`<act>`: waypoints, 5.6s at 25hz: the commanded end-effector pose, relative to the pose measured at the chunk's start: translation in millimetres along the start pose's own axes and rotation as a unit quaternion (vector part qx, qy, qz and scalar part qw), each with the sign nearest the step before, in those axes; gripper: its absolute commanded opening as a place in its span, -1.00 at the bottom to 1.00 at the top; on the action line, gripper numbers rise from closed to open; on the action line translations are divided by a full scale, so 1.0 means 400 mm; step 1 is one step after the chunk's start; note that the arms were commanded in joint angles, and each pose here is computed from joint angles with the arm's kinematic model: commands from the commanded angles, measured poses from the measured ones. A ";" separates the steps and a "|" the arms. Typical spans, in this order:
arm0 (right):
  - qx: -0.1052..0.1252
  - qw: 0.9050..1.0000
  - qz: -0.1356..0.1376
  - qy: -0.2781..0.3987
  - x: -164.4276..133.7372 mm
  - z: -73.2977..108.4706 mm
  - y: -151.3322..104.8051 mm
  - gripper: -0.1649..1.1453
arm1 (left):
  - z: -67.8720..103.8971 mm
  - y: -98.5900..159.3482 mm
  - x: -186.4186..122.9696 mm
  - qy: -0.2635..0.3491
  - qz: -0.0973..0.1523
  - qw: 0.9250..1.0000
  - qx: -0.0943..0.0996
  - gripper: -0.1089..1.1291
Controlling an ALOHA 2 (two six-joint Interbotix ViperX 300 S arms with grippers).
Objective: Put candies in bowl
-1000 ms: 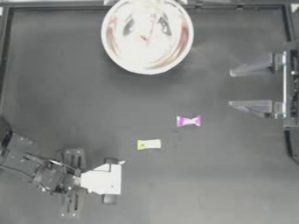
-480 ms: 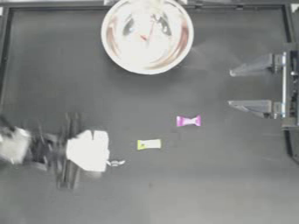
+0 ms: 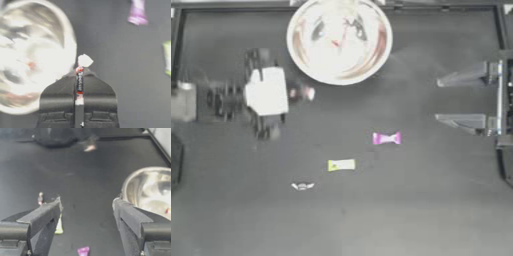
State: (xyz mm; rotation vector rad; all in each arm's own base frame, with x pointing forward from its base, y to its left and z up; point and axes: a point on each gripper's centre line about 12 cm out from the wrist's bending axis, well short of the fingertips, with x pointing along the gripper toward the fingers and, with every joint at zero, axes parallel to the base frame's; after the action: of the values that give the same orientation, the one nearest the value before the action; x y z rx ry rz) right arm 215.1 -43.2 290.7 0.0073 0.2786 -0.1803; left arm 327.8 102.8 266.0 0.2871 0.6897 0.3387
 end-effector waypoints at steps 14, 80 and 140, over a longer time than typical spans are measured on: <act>0.005 1.000 -0.005 -0.022 0.007 0.020 -0.004 0.69 | -0.022 0.281 0.267 -0.002 0.078 0.997 -0.012 -0.45; 0.007 0.969 -0.003 0.248 0.191 -0.003 -0.064 0.69 | -0.070 -0.060 -0.285 -0.202 -0.082 0.972 -0.084 0.66; -0.043 0.913 0.019 0.405 0.442 -0.204 0.009 -0.31 | -0.145 -0.096 -0.303 -0.200 -0.109 0.968 -0.109 0.66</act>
State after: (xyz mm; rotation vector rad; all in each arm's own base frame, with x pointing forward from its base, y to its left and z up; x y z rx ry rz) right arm 357.7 -65.7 136.2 0.0028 1.2208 -0.1021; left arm 208.7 28.1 274.7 0.0658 0.2874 0.1363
